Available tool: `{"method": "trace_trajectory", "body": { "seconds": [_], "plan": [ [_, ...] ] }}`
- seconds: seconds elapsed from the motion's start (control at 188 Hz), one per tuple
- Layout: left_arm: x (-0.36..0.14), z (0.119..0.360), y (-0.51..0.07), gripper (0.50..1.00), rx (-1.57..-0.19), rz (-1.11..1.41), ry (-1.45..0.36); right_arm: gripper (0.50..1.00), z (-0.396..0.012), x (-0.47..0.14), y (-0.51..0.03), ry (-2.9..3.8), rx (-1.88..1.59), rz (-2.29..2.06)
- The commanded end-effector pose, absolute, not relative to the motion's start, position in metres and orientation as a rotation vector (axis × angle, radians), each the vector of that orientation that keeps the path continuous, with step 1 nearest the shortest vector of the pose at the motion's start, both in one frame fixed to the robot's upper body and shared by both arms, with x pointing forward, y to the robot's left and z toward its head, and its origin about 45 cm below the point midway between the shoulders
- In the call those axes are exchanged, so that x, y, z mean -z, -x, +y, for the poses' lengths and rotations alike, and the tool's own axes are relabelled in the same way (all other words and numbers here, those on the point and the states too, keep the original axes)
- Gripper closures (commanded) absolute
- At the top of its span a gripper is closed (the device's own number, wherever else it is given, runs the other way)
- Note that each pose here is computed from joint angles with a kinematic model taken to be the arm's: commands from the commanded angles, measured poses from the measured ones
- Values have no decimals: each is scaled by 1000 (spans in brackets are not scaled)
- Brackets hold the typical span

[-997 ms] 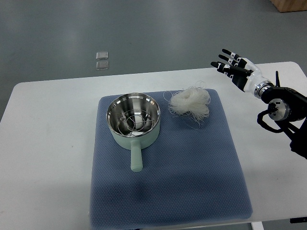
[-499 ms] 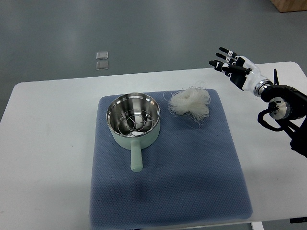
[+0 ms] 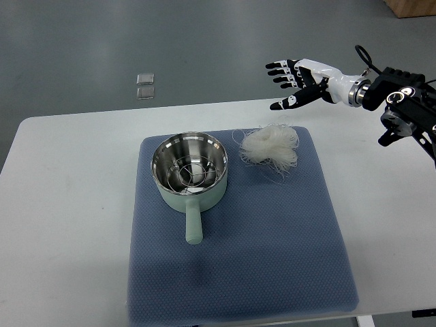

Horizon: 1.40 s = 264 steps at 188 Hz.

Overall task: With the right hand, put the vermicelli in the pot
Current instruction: 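Move the right hand over the white vermicelli bundle and lower it, then close the right hand's fingers around the vermicelli bundle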

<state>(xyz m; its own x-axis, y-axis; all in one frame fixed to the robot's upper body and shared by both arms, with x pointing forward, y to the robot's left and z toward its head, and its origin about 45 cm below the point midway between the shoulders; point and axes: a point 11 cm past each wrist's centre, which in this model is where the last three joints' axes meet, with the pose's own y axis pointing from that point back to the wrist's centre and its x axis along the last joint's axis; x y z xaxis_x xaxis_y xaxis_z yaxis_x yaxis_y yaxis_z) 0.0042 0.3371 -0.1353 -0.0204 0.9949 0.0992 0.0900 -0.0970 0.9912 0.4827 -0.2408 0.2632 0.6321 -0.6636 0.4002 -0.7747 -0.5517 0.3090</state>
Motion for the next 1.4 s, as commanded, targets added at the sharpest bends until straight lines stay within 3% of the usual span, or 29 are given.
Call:
{"method": "trace_trajectory", "body": {
  "seconds": [0.0,0.435,0.95,1.088,1.167,1.172,1.279,1.31,1.316,1.321,1.326,1.337,1.395],
  "plan": [
    [135,338,-4,500,-1257,1245,-1339,576,-223,-273,-484,-2343,-440,-961],
    [135,337,-5,500,-1256,1245,-1338,576,-182,-243,-465,-2034,-788,-460],
    [135,337,-5,500,-1257,1248,-1334,591,-177,-205,-461,-1860,-935,-362],
    [135,336,-4,500,-1255,1250,-1334,668,-186,-191,-463,-1823,-945,-404],
    [135,336,-5,500,-1256,1248,-1333,679,-190,-189,-464,-1805,-950,-411],
    [135,337,-4,500,-1256,1249,-1335,707,-197,-188,-467,-1770,-968,-419],
    [135,337,-4,500,-1256,1249,-1335,812,-198,-181,-468,-1737,-992,-414],
    [135,337,-4,500,-1255,1248,-1336,889,-199,-180,-467,-1729,-998,-411],
    [135,337,-5,500,-1258,1247,-1333,934,-199,-180,-467,-1724,-1001,-408],
    [135,337,-5,500,-1258,1246,-1333,934,-199,-180,-467,-1724,-1001,-408],
    [135,337,-4,500,-1255,1248,-1336,985,-200,-179,-467,-1722,-1002,-406],
    [135,337,-4,500,-1255,1248,-1336,1000,-200,-179,-467,-1721,-1003,-405],
    [135,337,-5,500,-1257,1248,-1334,1000,-200,-182,-469,-1718,-1008,-413]
  ]
}}
